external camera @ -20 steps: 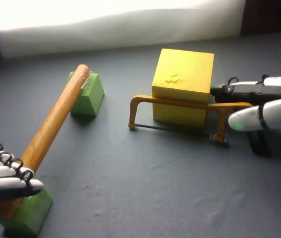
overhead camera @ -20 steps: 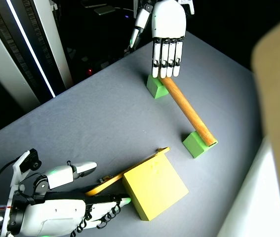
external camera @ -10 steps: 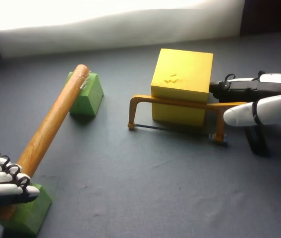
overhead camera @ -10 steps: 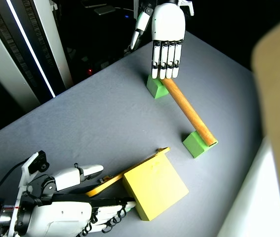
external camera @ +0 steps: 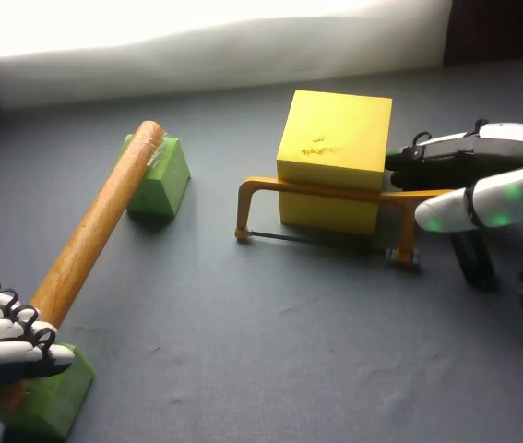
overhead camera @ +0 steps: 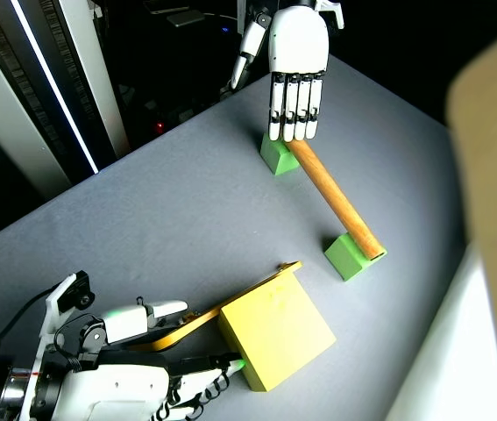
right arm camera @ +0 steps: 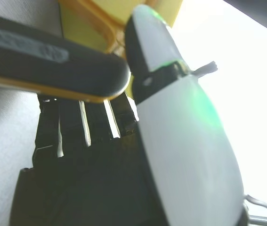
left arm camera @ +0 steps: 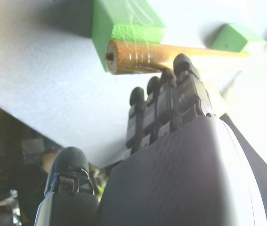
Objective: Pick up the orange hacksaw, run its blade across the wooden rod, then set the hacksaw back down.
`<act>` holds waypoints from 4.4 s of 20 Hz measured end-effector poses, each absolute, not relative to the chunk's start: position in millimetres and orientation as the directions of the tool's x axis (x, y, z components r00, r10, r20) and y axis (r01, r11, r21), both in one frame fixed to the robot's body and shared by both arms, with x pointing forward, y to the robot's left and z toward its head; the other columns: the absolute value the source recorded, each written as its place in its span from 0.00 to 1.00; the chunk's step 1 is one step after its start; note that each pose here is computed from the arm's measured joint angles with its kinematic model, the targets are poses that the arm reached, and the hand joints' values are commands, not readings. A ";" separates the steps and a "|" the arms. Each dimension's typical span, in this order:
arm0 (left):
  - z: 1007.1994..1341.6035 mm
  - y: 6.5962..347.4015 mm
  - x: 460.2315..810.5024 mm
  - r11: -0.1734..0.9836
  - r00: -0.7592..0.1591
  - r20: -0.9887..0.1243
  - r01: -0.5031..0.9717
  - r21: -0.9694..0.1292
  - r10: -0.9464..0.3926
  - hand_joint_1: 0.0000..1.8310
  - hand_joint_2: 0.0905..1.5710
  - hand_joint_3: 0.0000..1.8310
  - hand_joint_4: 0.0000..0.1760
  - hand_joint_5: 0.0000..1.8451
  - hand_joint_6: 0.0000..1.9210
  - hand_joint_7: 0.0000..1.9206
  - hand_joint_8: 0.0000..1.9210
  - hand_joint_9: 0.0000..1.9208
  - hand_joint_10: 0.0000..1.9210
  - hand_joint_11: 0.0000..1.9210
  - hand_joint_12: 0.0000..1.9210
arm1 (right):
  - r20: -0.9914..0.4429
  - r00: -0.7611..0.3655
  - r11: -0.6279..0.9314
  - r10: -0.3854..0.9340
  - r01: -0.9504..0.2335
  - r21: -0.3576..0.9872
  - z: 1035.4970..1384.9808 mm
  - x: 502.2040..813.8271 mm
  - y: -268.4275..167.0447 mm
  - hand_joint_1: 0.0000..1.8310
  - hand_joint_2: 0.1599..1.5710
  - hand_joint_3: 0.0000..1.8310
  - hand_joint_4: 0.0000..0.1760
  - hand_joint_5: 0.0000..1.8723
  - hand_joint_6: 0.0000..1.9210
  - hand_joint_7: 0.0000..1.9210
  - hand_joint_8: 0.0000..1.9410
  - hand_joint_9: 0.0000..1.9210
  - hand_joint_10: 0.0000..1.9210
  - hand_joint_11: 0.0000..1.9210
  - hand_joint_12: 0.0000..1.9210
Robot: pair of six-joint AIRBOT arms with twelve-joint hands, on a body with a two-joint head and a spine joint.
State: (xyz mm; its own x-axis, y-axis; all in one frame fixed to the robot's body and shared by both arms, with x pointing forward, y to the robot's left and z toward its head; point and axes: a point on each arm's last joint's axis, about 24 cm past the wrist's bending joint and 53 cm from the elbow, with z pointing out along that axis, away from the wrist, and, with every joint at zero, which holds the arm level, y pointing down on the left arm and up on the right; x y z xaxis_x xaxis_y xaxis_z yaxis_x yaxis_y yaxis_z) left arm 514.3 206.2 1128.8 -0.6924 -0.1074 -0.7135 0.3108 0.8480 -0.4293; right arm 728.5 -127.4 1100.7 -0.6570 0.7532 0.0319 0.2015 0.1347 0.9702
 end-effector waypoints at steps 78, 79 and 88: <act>1131.1 212.4 519.8 0.854 -0.683 -0.722 0.306 -0.422 -0.112 0.00 0.77 0.00 0.00 0.06 0.00 0.04 0.00 0.03 0.00 0.00 0.05 | 0.357 -0.419 -0.479 0.835 -0.233 0.846 1221.6 693.6 -46.9 0.75 0.70 0.00 0.00 0.43 0.53 0.47 0.58 0.49 0.67 0.46 0.65; 1131.1 212.4 519.8 0.854 -0.683 -0.722 0.306 -0.422 -0.112 0.00 0.78 0.00 0.00 0.07 0.00 0.04 0.00 0.03 0.00 0.00 0.05 | 0.365 -0.404 -0.481 0.839 -0.236 0.844 1221.0 694.5 -47.7 0.75 0.70 0.00 0.00 0.43 0.53 0.46 0.58 0.48 0.68 0.45 0.66; 1131.0 212.5 519.8 0.854 -0.683 -0.722 0.305 -0.422 -0.112 0.00 0.78 0.00 0.00 0.07 0.00 0.04 0.00 0.03 0.00 0.00 0.04 | 0.344 -0.404 -0.447 0.848 -0.193 0.874 1205.5 691.1 -25.0 0.75 0.69 0.00 0.00 0.44 0.49 0.49 0.55 0.52 0.64 0.46 0.65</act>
